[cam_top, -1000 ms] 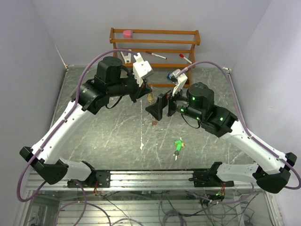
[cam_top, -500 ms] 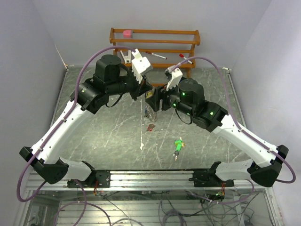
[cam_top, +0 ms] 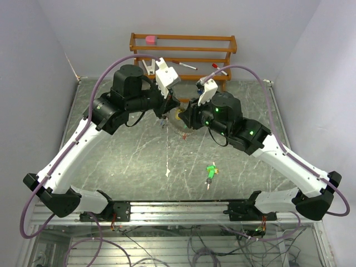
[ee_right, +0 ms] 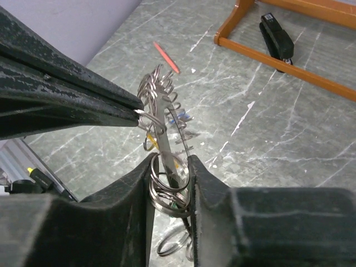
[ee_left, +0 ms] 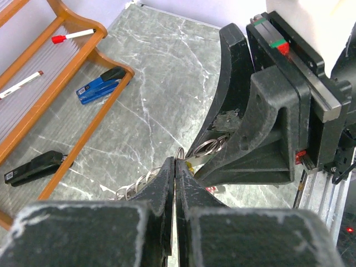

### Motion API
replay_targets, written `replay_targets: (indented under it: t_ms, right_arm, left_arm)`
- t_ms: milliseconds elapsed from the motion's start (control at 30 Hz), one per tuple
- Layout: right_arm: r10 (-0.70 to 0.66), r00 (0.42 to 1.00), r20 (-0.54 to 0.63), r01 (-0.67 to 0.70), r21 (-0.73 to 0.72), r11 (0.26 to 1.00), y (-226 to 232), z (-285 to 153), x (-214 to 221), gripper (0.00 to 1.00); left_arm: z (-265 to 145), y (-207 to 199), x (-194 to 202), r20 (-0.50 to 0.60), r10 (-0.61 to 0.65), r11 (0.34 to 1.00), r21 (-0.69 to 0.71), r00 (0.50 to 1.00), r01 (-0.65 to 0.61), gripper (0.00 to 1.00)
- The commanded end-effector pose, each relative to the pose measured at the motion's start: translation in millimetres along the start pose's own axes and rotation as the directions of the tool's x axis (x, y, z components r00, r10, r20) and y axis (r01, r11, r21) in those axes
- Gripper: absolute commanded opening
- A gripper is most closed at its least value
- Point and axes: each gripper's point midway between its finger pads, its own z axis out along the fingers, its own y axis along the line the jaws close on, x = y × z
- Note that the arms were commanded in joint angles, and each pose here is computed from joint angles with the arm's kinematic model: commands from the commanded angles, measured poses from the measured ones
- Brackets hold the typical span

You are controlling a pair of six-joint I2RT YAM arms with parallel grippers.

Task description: Put the keys on the keyring

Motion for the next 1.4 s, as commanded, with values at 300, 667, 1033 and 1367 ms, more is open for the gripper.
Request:
replay_targets:
  t_ms: [300,667,1033,1367]
  right_arm:
    - [-0.018,1.000,0.022,0.019,-0.037,0.999,5.1,-17.8,-13.5,0.00]
    - [0.033,0.997,0.069,-0.035,0.031,0.999,-9.2,-28.5,-19.6,0.00]
    - [0.088,0.990,0.108,-0.090,0.013,0.996,-7.8,-34.2,-30.8,0.00]
    - [0.105,0.988,0.116,-0.103,-0.027,0.994,1.4,-35.2,-39.3,0.00]
  left_arm:
    - [-9.8,13.2,-32.2,0.097,0.042,0.997,-0.065,0.994,-0.036,0.07]
    - [-21.1,19.3,-27.8,0.117,-0.021,0.997,-0.065,0.993,0.028,0.44]
    - [-2.8,-49.9,20.0,0.057,-0.146,0.931,0.345,0.988,0.117,0.42]
    - [6.8,-44.4,34.5,0.024,-0.118,0.938,0.331,0.993,0.103,0.56]
